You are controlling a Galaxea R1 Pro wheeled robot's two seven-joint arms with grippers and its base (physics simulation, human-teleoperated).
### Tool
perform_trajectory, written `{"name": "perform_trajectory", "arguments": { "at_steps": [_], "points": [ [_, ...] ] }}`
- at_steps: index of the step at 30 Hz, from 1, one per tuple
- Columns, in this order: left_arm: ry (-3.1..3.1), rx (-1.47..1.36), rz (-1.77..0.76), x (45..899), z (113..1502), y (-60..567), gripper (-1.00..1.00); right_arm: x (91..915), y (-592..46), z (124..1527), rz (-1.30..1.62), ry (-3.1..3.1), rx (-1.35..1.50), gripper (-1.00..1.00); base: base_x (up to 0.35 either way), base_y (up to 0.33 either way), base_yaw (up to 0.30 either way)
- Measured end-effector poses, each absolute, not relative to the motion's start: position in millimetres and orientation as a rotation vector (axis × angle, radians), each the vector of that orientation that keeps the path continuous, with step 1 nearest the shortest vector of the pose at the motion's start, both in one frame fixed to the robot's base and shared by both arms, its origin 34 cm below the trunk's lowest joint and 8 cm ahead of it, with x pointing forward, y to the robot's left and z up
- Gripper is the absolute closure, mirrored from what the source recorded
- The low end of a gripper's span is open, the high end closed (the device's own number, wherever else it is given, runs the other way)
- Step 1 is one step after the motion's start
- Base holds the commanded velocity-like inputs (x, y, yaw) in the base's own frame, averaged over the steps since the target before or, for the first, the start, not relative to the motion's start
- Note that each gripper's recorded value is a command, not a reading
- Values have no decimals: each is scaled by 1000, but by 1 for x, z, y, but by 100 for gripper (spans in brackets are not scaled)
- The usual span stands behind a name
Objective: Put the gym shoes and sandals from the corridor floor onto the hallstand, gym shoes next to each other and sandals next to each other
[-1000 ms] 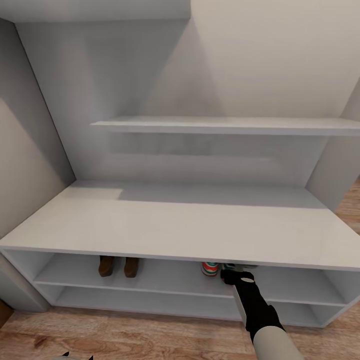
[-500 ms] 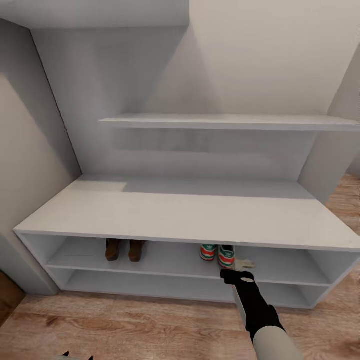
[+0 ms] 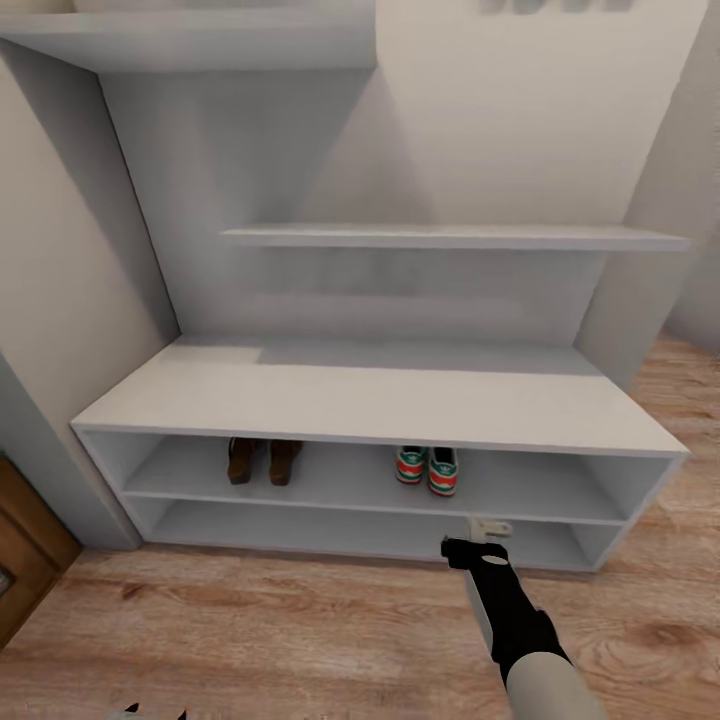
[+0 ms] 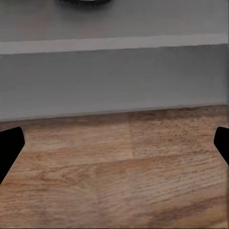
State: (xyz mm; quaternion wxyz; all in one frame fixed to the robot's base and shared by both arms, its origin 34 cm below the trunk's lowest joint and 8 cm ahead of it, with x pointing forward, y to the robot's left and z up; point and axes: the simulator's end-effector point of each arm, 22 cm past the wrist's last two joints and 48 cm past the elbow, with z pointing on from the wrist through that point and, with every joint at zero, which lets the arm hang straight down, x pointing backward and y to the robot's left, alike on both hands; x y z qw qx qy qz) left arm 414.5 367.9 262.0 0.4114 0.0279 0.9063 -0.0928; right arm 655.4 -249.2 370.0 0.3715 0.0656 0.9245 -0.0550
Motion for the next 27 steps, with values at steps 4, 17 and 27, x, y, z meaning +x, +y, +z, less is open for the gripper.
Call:
{"name": "perform_trajectory", "arguments": {
  "at_steps": [4, 17, 27],
  "points": [
    [2281, 70, -233, 414, 262, 368, -100, 655, -249, 370, -141, 2371, 167, -100, -334, 0, 0],
    [2278, 60, -227, 415, 262, 369, -100, 639, -238, 347, -127, 2419, 146, -100, -309, 0, 0],
    [2270, 43, -221, 417, 264, 371, -100, 623, -285, 321, -192, 2322, 108, -100, -53, 0, 0]
  ]
}}
